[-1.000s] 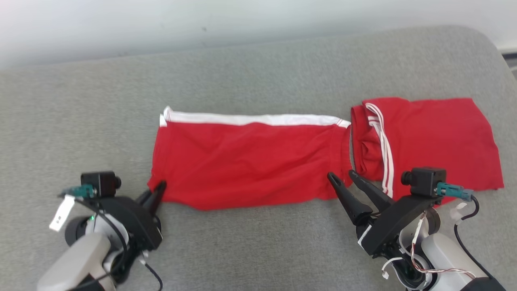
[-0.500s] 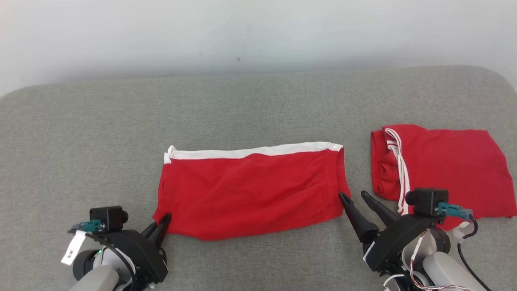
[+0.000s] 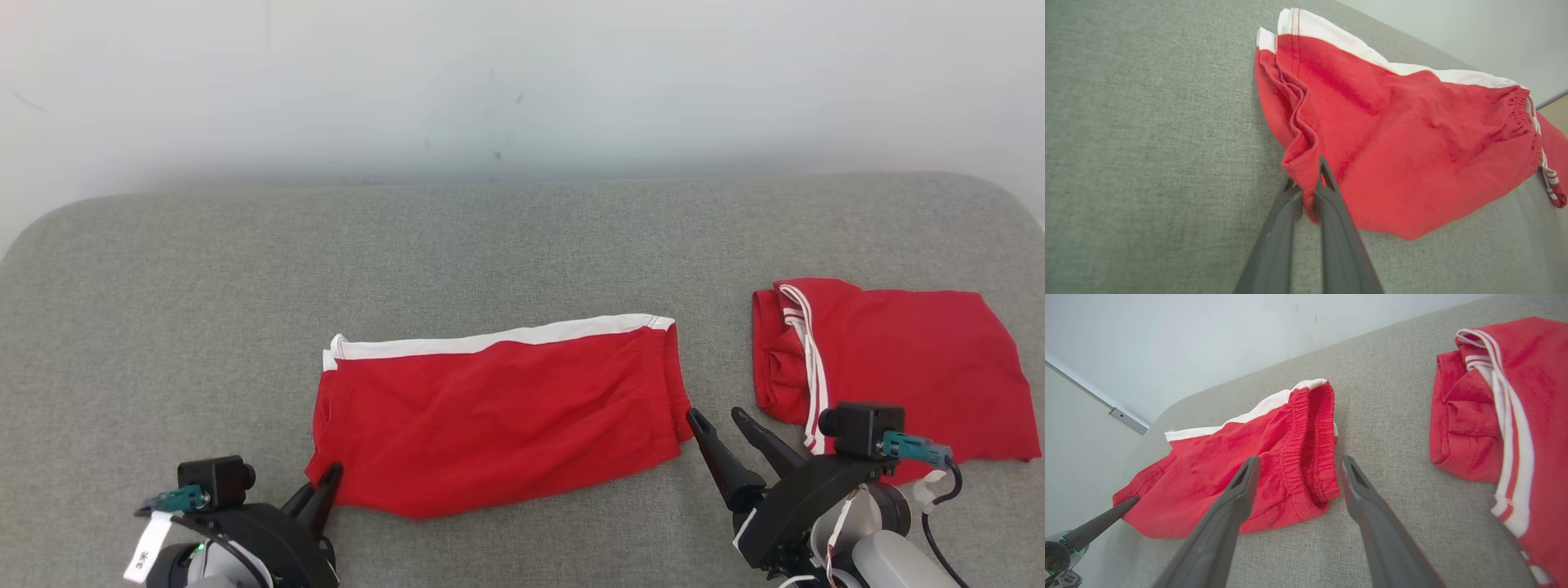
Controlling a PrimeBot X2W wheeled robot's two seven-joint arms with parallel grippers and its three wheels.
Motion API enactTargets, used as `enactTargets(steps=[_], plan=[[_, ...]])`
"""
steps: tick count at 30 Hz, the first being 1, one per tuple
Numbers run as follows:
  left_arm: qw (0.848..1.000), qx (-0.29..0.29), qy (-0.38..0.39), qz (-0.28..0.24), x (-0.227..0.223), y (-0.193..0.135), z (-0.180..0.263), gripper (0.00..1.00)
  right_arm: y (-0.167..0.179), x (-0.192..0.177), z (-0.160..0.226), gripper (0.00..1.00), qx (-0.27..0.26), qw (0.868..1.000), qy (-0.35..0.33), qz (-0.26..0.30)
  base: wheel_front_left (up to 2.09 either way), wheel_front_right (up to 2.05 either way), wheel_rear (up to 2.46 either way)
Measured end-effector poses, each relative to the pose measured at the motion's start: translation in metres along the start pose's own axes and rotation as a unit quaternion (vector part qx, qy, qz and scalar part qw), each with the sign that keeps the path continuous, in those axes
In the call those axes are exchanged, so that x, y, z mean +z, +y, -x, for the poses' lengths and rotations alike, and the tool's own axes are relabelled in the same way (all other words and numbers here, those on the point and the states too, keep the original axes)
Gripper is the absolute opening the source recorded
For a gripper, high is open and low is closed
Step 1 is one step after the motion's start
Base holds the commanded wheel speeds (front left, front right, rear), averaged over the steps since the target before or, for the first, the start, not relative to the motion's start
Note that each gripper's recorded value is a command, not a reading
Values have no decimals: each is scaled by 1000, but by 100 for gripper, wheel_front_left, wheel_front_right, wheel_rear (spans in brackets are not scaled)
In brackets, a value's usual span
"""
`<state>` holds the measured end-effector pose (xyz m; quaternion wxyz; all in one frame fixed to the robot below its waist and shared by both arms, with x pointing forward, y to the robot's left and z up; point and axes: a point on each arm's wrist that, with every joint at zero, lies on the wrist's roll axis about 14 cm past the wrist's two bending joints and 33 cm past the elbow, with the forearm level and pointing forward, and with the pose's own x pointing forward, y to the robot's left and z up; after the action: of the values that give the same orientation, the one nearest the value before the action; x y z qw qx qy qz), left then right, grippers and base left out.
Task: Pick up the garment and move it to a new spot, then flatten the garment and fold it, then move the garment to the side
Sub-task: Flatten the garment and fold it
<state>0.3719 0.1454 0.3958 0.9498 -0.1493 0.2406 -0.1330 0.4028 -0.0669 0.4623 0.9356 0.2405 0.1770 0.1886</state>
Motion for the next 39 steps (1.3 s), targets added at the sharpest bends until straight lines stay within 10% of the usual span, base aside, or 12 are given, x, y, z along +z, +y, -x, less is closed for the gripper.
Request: enactTargets(steps=[2,3,4,39], plan=[[1000,1,-4,1,0,0,0,0,0,0,1,100,-1,1000,-1,0,0,0,0],[1000,8,-4,-1,-1,1,1,34,0,0,1,100,-1,1000,-1,0,0,0,0],[1000,12,-6,-3,0,3,1,100,-1,0,2,100,-2,1000,-2,0,0,0,0],[980,78,-168,-70,60,11,65,100,15,44,38,100,11,988,-137,67,0,0,0]])
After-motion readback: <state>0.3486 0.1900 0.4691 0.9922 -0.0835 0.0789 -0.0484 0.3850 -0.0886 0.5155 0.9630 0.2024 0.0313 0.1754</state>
